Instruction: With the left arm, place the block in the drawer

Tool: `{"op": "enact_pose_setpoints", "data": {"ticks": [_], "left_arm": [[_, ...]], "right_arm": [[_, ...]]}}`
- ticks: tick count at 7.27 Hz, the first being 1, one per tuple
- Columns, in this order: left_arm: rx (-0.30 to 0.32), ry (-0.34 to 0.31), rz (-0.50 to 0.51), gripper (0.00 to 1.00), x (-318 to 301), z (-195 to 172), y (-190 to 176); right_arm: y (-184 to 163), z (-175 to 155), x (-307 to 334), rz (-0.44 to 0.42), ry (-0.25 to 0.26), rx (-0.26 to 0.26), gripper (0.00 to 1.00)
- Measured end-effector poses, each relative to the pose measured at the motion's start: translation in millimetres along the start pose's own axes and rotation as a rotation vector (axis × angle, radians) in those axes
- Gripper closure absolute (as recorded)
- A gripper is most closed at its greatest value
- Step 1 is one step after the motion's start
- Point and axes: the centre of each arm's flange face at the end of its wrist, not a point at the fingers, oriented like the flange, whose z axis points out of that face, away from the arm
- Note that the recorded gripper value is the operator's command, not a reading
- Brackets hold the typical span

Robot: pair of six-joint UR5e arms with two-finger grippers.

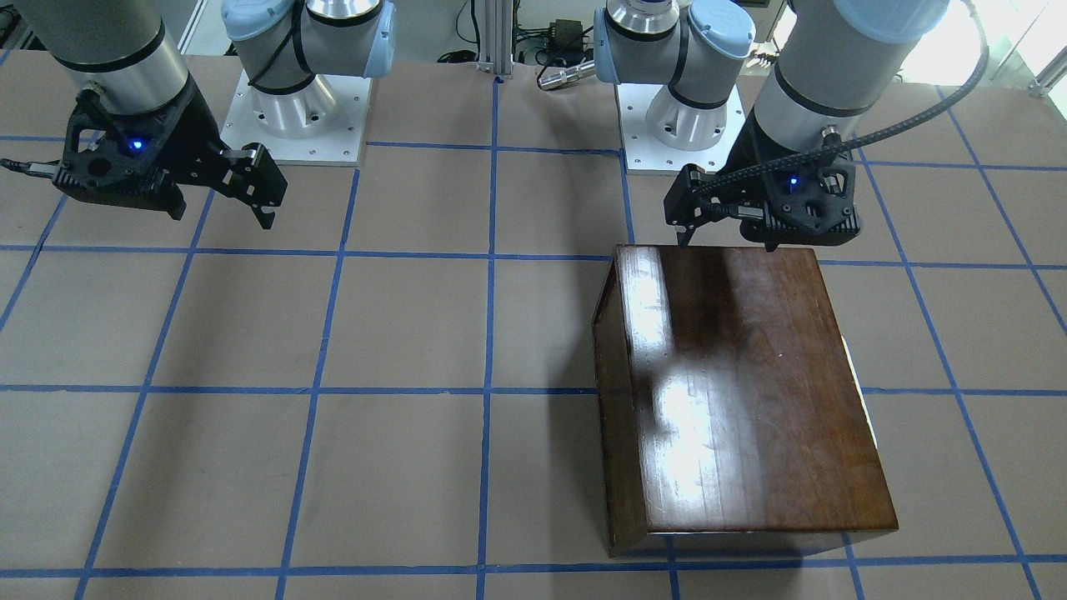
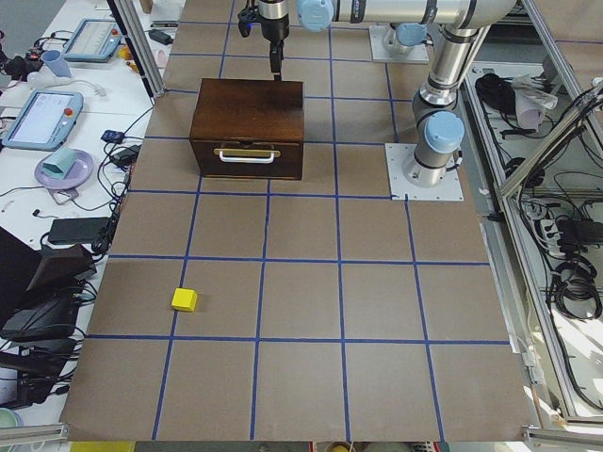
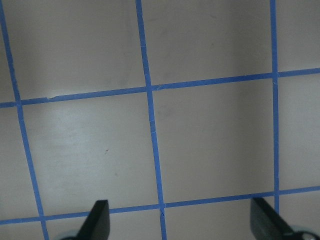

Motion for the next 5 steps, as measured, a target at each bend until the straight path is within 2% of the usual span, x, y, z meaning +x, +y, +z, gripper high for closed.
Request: {"op": "enact_pose_setpoints", "data": {"ticks": [5], "left_arm": [[0.000, 0.005, -0.003, 0.00, -0.7, 0.3, -0.9]], "right_arm": [[0.0, 0.0, 0.0, 0.000, 0.000, 0.000, 0.00]]}}
